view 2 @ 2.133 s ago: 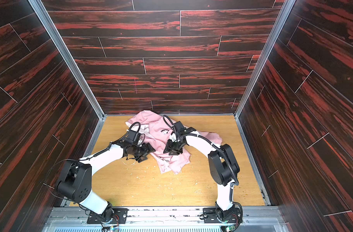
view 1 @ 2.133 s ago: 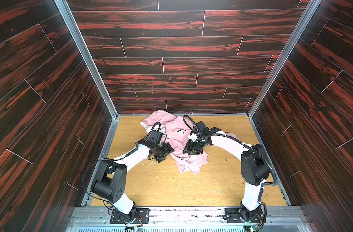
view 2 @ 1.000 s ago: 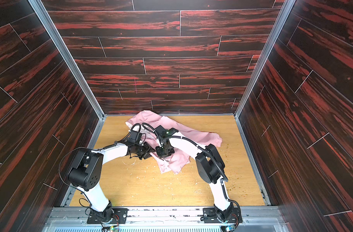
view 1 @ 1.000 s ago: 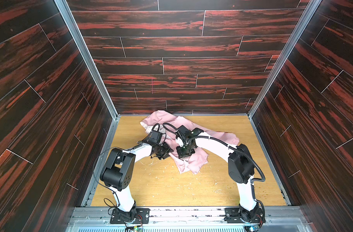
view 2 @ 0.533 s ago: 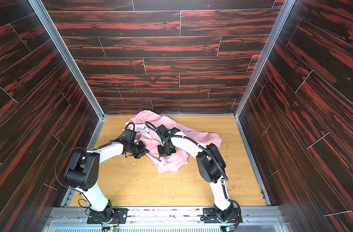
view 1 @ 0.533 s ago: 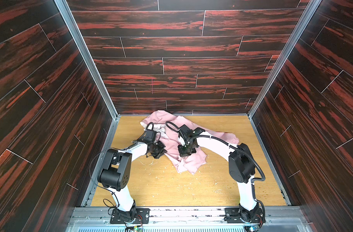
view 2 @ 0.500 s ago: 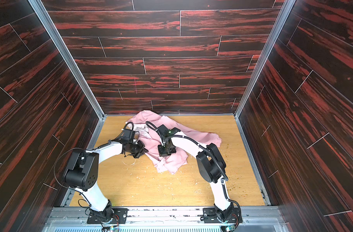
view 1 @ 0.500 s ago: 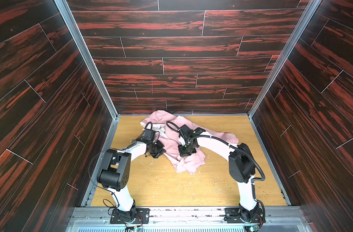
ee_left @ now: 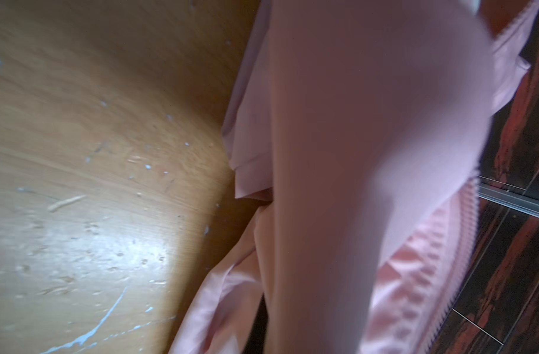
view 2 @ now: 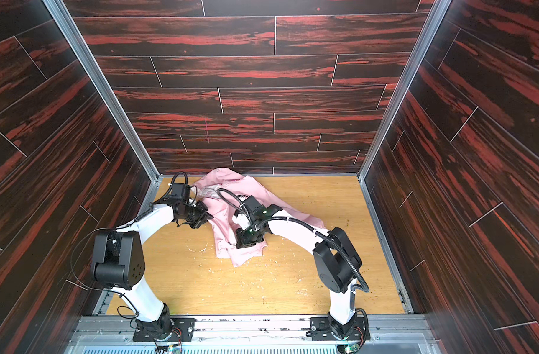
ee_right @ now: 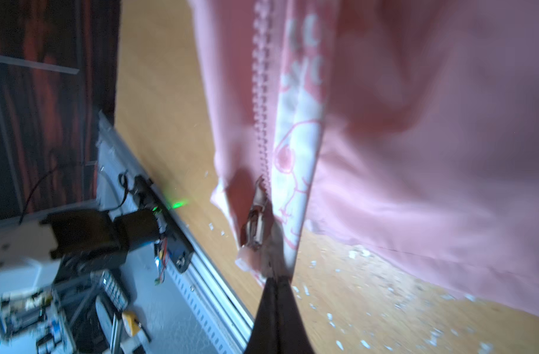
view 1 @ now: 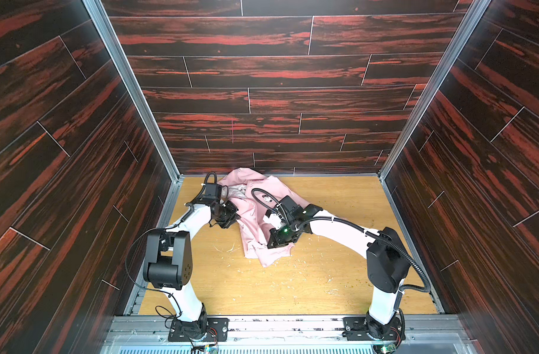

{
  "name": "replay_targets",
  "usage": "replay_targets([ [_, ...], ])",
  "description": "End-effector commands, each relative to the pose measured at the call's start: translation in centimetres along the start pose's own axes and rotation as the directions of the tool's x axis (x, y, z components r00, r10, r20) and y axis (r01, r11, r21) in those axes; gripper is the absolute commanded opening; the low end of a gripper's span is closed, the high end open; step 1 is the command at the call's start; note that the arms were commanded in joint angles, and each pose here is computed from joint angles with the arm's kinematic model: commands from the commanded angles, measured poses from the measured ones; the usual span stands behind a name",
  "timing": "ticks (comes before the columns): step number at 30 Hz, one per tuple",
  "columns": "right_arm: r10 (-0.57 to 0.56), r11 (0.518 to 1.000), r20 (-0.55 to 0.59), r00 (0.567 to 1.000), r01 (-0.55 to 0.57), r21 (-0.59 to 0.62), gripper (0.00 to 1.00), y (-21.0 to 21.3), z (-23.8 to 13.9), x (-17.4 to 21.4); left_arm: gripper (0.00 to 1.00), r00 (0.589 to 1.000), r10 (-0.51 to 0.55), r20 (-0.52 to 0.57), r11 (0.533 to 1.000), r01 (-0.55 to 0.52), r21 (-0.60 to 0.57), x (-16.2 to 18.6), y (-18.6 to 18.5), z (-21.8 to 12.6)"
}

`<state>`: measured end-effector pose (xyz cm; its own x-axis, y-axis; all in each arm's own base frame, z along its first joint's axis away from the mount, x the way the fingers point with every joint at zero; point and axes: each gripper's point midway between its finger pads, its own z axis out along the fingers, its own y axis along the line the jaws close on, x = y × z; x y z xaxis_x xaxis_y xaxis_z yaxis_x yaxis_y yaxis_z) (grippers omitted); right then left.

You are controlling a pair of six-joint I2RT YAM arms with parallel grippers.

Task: Zip up the jacket

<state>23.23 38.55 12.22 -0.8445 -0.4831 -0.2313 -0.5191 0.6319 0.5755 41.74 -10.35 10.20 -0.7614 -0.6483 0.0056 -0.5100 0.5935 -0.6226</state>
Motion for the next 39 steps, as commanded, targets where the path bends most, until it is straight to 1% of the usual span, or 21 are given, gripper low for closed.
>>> replay_targets([
  [1,-0.063,0.995,-0.080,0.995,0.057,-0.079,0.08,2.0,-0.3,3.0,0.03,0.998,0.019,0.059,1.000,-0.019,-0.015,-2.5,0.1,-0.6],
  [3,-0.062,0.997,-0.085,0.994,0.057,-0.056,0.15,1.4,0.0,3.2,0.12,0.998,0.027,0.055,0.999,-0.025,-0.027,-2.6,0.4,-0.6],
  [6,-0.042,0.999,-0.080,0.996,0.042,-0.001,0.24,0.1,0.1,3.1,0.31,0.998,0.038,0.048,0.999,-0.036,-0.035,-2.1,0.8,-0.7],
  [7,-0.032,0.999,-0.075,0.997,0.033,0.005,0.27,-0.1,0.1,2.9,0.36,0.998,0.046,0.050,0.998,-0.044,-0.034,-2.0,0.8,-1.0],
  [9,0.000,1.000,-0.053,0.999,0.001,0.028,0.35,-0.7,0.0,2.1,0.46,0.997,0.058,0.051,0.997,-0.055,-0.051,-1.4,1.3,-1.6],
  [11,0.028,0.999,-0.024,0.999,-0.027,0.020,0.41,-0.7,-0.3,1.1,0.58,0.995,0.075,0.063,0.996,-0.071,-0.056,-0.8,1.4,-2.7],
  [13,0.066,0.998,0.009,0.998,-0.066,0.008,0.46,-0.7,-0.5,-0.5,0.64,0.994,0.079,0.068,0.994,-0.074,-0.075,0.1,2.1,-3.7],
  [15,0.112,0.993,0.031,0.993,-0.112,0.020,0.46,-1.2,-0.6,-2.1,0.65,0.993,0.081,0.080,0.994,-0.075,-0.083,0.8,2.6,-4.6],
  [16,0.140,0.990,0.033,0.990,-0.140,0.019,0.46,-1.4,-0.5,-3.0,0.65,0.997,0.060,0.057,0.992,-0.053,-0.111,2.0,3.9,-4.8],
  [18,0.200,0.979,0.033,0.979,-0.201,0.035,0.43,-2.2,-0.1,-4.7,0.65,0.998,0.040,0.050,0.991,-0.033,-0.131,3.7,5.2,-5.2],
  [21,0.292,0.956,0.025,0.956,-0.293,0.037,0.39,-3.4,0.7,-6.9,0.63,0.999,0.007,0.038,0.992,-0.002,-0.129,6.4,6.4,-5.4],
  [23,0.319,0.947,0.019,0.948,-0.319,0.044,0.39,-4.0,1.3,-8.0,0.63,0.999,0.021,0.026,0.992,-0.017,-0.123,8.3,6.4,-5.2],
  [27,0.347,0.927,0.032,0.937,-0.348,0.137,0.40,-6.3,2.8,-9.9,0.67,0.997,0.071,-0.002,0.988,-0.071,-0.139,11.1,5.9,-4.4],
  [31,0.381,0.911,0.032,0.924,-0.382,0.155,0.41,-7.9,4.0,-11.2,0.68,0.997,0.078,0.028,0.992,-0.075,-0.103,10.5,4.6,-3.9],
  [33,0.387,0.908,0.030,0.922,-0.387,0.162,0.41,-8.6,4.9,-11.6,0.68,0.995,0.092,0.036,0.990,-0.087,-0.110,10.1,4.3,-3.8],
  [39,0.407,0.901,0.003,0.914,-0.402,0.161,0.41,-10.4,7.6,-12.0,0.67,0.990,0.142,-0.010,0.973,-0.142,-0.181,9.2,4.5,-2.2],
])
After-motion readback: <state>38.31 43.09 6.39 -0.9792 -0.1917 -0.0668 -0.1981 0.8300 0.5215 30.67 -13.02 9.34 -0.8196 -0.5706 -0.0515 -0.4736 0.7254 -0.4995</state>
